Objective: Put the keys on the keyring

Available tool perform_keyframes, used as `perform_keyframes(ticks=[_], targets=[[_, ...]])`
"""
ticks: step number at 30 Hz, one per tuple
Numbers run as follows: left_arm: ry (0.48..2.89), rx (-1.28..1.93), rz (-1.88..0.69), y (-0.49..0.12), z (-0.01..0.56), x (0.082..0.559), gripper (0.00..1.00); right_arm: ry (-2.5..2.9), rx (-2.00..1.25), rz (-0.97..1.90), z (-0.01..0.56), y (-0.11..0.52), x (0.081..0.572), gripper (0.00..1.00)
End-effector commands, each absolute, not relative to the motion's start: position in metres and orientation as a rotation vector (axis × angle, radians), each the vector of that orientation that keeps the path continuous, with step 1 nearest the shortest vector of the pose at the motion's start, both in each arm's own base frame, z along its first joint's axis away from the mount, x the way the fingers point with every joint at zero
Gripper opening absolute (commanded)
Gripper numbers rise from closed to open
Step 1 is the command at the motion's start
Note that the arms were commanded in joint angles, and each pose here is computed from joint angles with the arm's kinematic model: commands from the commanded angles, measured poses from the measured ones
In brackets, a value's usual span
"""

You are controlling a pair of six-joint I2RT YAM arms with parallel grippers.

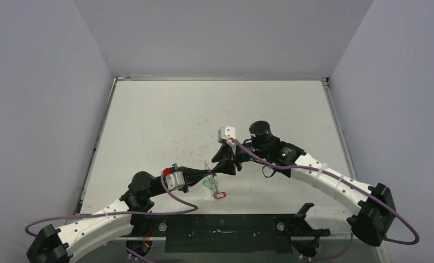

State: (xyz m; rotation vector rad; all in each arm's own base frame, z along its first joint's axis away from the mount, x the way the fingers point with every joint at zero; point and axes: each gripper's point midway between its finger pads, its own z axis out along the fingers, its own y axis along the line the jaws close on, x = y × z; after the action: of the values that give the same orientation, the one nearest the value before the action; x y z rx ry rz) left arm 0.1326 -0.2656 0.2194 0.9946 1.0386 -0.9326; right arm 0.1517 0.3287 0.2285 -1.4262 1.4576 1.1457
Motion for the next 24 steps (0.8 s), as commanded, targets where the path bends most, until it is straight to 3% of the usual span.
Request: perform_keyframes(ticks=[1,5,15,24], targets=[[0.921,0.953,-0.943,-0.2651,0.2585,0.1282,0.0,1.381,-1.438,1.202,0.2378,0.3378,0.1493,0.37],[0.92,0.955,-0.943,-0.2654,0.259,0.1282,0.0,1.382,-1.445,1.223,0.2356,0.3398,0.1479,0.33],[0.933,0.952,-0.938,-0.2649,0.2562,0.1296,0.0,1.383,-1.46,1.248,0.2334,0.341,0.1454,0.01],[0.944,0.945,-0.934,-0.264,0.2541,0.1309,0.0,1.357,-1.46,1.232,0.2397,0.3372,0.1426,0.0]])
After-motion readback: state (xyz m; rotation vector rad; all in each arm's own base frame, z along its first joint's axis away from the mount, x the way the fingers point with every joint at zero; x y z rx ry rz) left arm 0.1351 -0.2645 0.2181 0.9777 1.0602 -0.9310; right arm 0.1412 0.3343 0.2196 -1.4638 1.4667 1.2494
